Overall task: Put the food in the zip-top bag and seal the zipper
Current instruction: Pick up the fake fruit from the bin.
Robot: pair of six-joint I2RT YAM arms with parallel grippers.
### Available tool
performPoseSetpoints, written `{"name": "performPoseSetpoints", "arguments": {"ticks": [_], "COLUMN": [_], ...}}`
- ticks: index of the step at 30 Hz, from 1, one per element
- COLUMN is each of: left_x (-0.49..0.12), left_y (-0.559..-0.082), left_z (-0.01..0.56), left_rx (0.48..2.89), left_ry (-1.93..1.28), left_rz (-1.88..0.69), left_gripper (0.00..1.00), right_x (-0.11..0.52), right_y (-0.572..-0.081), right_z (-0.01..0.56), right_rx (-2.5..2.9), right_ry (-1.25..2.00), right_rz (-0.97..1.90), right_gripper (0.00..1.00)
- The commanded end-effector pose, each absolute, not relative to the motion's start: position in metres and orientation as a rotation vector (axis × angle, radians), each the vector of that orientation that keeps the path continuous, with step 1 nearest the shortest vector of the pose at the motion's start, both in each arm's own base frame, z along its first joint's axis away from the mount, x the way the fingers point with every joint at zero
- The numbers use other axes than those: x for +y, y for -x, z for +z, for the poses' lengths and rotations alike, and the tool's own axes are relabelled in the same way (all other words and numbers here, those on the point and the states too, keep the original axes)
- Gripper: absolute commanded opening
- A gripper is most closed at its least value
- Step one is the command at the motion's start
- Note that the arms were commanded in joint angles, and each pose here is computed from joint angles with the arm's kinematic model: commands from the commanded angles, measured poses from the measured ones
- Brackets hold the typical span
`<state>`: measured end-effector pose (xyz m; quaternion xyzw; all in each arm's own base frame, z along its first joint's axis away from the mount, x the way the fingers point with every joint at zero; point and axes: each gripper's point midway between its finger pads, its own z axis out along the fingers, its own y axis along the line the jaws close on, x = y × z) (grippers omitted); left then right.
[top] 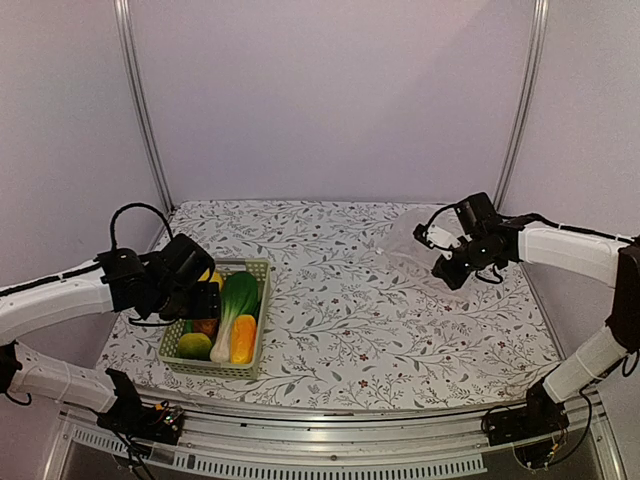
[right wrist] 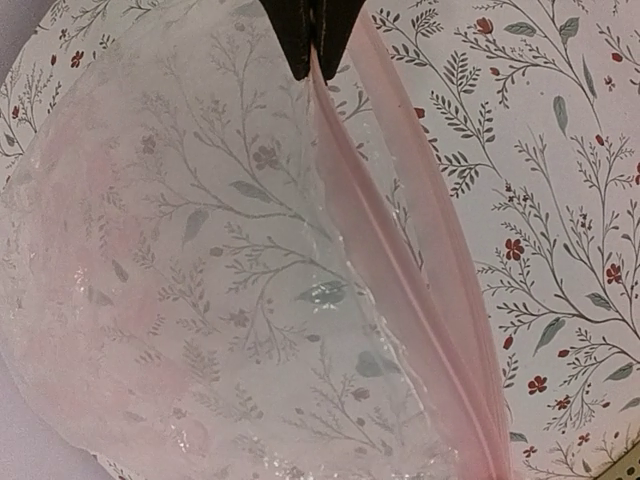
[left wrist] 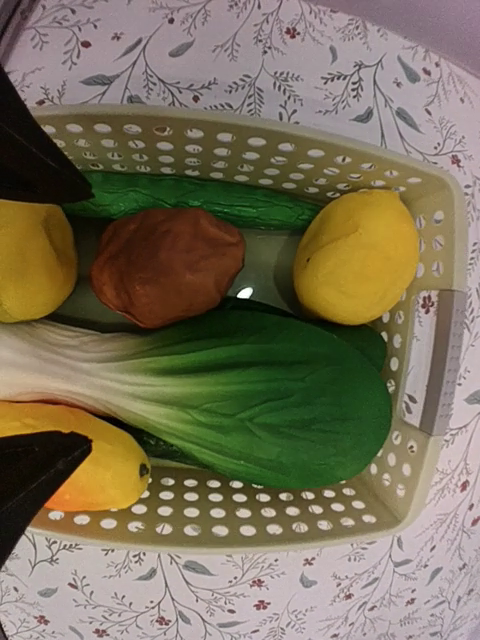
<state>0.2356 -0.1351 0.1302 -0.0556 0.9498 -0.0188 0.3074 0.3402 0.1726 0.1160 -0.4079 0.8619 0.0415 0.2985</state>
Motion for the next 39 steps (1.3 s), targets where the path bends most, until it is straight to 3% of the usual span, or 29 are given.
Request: {"name": "performPoseSetpoints", "arguments": {"ticks": [1, 19, 29, 39], "left_x": [-0.133, -0.129, -0.115, -0.098], "left_y": [-0.236, -0.356, -0.346, -0.356], "left_z": [0.118, 0.112, 0.079, 0.057], "left_rx": [2.558, 2.414, 2.399, 2.372], "left_ry": [0.223, 0.437, 0.74, 0.811], "left_rz": [-0.109, -0.062, -0.017, 0.11], "left_gripper": [0.76, 0.81, 0.8, 0.79], "right_x": [0.176, 0.176, 0.179, 0.177], "right_y": [-0.34, -0.322, -0.323, -0.311], "right_z": [0.113, 0.154, 0.159, 0.161], "right_rx": [2.356, 2.283, 2.283, 2.258], "right_ry": [1.085, 1.085, 1.067, 1.08], "right_rz": [0.153, 0.209, 0.241, 0.265], "right_gripper": [0.0, 0.0, 0.0, 0.01]}}
